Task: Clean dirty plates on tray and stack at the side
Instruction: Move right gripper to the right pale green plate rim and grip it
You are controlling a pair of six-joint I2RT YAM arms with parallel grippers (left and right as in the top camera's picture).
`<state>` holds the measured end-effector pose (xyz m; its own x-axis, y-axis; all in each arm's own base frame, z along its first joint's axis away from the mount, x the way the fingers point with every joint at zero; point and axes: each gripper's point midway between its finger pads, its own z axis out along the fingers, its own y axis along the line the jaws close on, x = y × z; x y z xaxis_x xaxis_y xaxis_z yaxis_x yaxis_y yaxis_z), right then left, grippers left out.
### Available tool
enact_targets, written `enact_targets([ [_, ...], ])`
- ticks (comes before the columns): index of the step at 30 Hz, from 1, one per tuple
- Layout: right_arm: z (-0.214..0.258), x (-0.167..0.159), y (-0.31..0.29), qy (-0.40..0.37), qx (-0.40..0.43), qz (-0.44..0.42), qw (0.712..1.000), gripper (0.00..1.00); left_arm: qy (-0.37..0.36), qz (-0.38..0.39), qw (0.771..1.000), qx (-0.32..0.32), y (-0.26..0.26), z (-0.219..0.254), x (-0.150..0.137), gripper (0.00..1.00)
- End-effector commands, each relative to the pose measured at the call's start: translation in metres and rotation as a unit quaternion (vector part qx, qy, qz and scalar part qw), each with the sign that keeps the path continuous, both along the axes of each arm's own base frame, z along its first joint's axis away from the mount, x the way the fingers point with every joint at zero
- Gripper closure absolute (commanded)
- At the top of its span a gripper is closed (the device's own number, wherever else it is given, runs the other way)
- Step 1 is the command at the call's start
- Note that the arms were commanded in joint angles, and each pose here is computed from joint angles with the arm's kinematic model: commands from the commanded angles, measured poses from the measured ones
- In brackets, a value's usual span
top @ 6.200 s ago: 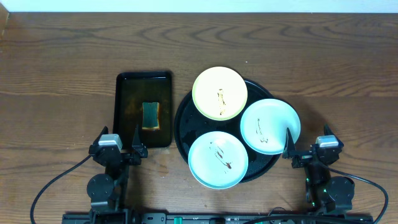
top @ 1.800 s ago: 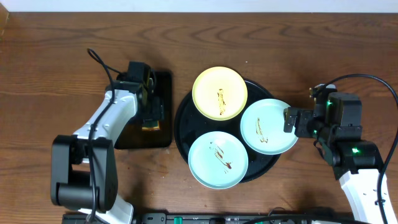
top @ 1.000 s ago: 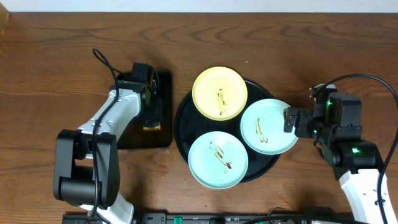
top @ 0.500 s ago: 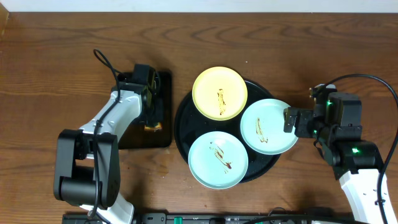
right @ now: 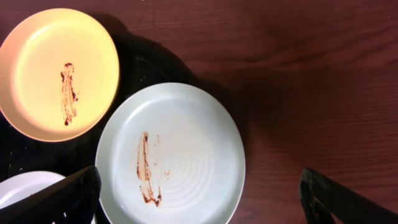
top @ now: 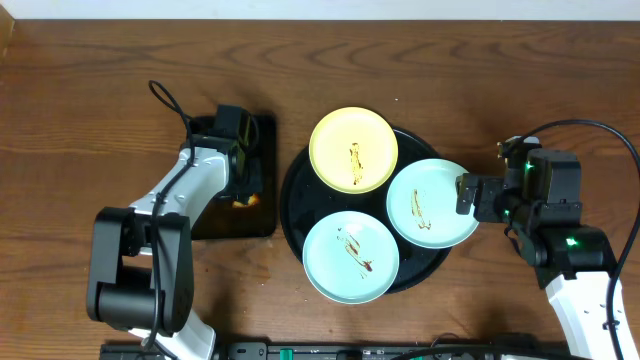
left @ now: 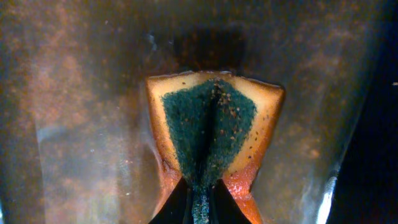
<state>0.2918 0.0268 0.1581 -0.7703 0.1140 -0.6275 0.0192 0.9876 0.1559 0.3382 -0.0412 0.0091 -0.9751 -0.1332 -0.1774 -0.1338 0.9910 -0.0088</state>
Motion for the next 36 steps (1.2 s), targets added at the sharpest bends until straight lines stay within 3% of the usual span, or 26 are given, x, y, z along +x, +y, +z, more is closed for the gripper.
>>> enact_targets([
  [1, 0.009, 0.003, 0.000, -0.011, 0.007, -0.004, 1.000, 0.01, 0.044, 0.008, 0.999, 0.019, 0.007, -0.032, -0.017, 0.92],
  [7, 0.009, 0.002, 0.000, -0.009, 0.007, -0.004, 1.000, 0.01, 0.025, 0.010, 0.999, 0.016, 0.006, -0.017, -0.008, 0.93],
  [12, 0.008, 0.001, -0.001, -0.006, 0.003, -0.007, 1.000, 0.01, -0.073, 0.010, 0.997, 0.001, 0.003, 0.051, 0.014, 0.93],
  [29, 0.001, -0.002, -0.028, 0.007, -0.056, -0.055, 0.997, 0.01, -0.217, 0.024, 0.976, 0.004, 0.011, 0.142, 0.024, 0.93],
  [36, -0.027, -0.005, -0.025, 0.063, -0.035, -0.065, 0.995, 0.03, -0.260, 0.027, 0.965, 0.001, 0.013, 0.172, 0.021, 0.93],
])
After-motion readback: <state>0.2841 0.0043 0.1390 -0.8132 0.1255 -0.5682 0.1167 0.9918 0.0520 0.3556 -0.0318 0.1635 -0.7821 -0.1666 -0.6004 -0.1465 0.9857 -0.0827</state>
